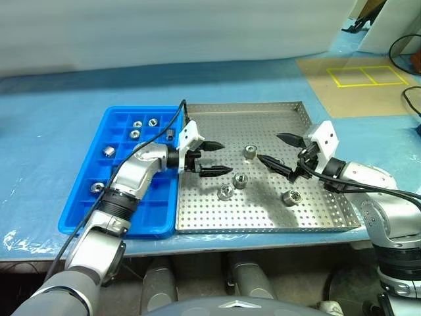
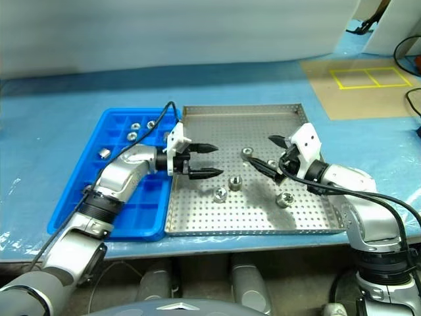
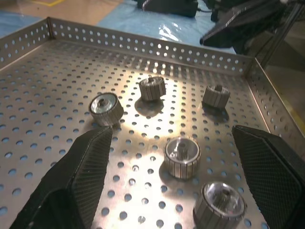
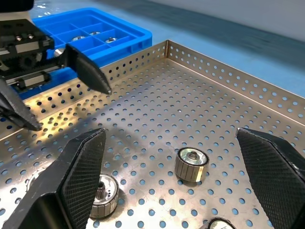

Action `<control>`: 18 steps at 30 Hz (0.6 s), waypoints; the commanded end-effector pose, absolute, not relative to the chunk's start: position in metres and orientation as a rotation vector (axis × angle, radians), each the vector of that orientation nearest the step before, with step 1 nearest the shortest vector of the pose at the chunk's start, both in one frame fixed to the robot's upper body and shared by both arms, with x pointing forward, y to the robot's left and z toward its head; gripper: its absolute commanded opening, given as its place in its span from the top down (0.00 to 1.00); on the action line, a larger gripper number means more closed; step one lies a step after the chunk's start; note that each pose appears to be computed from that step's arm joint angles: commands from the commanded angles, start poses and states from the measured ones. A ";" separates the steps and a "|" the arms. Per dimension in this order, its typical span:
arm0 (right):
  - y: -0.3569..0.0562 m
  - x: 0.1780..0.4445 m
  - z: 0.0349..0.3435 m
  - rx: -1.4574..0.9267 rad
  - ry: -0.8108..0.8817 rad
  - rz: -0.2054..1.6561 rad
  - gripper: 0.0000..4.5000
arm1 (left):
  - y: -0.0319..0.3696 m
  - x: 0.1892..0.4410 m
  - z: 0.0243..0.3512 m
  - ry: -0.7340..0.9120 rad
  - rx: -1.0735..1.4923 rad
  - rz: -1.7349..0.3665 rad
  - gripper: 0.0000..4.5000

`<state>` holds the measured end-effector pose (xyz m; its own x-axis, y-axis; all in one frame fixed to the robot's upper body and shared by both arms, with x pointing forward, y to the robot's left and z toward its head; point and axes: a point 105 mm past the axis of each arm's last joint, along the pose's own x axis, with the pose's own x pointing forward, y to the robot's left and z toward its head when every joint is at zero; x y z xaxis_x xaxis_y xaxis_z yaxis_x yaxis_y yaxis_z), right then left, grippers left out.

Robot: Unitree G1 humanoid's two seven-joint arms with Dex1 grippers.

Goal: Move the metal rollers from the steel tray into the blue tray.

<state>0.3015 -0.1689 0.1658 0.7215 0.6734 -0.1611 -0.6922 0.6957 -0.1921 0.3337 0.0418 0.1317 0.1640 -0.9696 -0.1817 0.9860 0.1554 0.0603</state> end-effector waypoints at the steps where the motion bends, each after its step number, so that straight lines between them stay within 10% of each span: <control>1: -0.169 0.296 0.179 -0.265 0.034 0.765 0.00 | 0.040 0.326 0.134 0.117 0.236 -1.446 0.05; 18: -0.166 0.299 0.178 -0.258 0.036 0.776 0.00 | 0.030 0.309 0.105 0.271 0.340 -1.581 0.05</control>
